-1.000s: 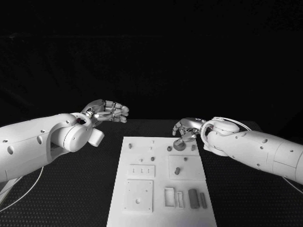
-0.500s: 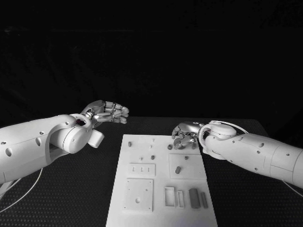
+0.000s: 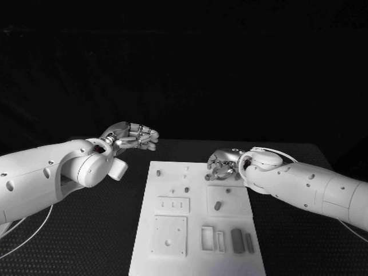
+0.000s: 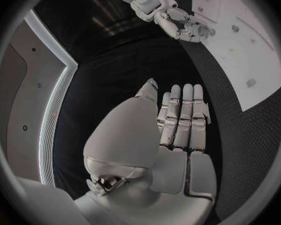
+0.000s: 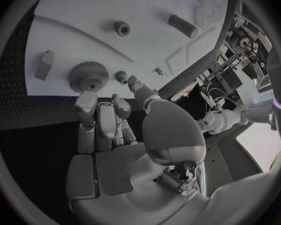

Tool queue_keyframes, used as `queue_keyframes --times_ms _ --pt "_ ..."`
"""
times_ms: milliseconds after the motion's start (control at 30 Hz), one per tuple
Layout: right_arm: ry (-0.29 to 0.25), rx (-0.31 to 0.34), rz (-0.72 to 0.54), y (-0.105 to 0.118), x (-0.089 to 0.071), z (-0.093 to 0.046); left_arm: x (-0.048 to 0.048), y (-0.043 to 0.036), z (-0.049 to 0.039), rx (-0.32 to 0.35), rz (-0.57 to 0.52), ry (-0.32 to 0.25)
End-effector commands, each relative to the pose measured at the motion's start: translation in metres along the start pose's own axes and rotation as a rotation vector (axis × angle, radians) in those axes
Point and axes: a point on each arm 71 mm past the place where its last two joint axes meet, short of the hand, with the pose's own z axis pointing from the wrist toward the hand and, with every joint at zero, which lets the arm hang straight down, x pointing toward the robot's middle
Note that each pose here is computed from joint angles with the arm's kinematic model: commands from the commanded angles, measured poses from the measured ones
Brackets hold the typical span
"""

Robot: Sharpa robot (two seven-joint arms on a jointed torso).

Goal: Assemble the parts on the task board

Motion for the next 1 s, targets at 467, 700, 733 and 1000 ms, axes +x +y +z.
queue_keyframes --times_ms 467,700,733,1000 --pt "0.010 0.018 -0.041 0.0023 0.0076 0.0034 0.0031 -0.0061 -0.0005 0.028 0.011 0.008" --pt "0.013 0.023 -0.044 0.0012 0.0107 0.0037 0.0035 -0.0065 -0.0009 0.028 0.011 0.009" --pt "0.013 0.023 -0.044 0.0010 0.0108 0.0035 0.0034 -0.0065 -0.0009 0.028 0.011 0.009" --pt "0.016 0.019 -0.043 0.0020 0.0117 0.0034 0.0026 -0.0064 -0.0007 0.028 0.012 0.007"
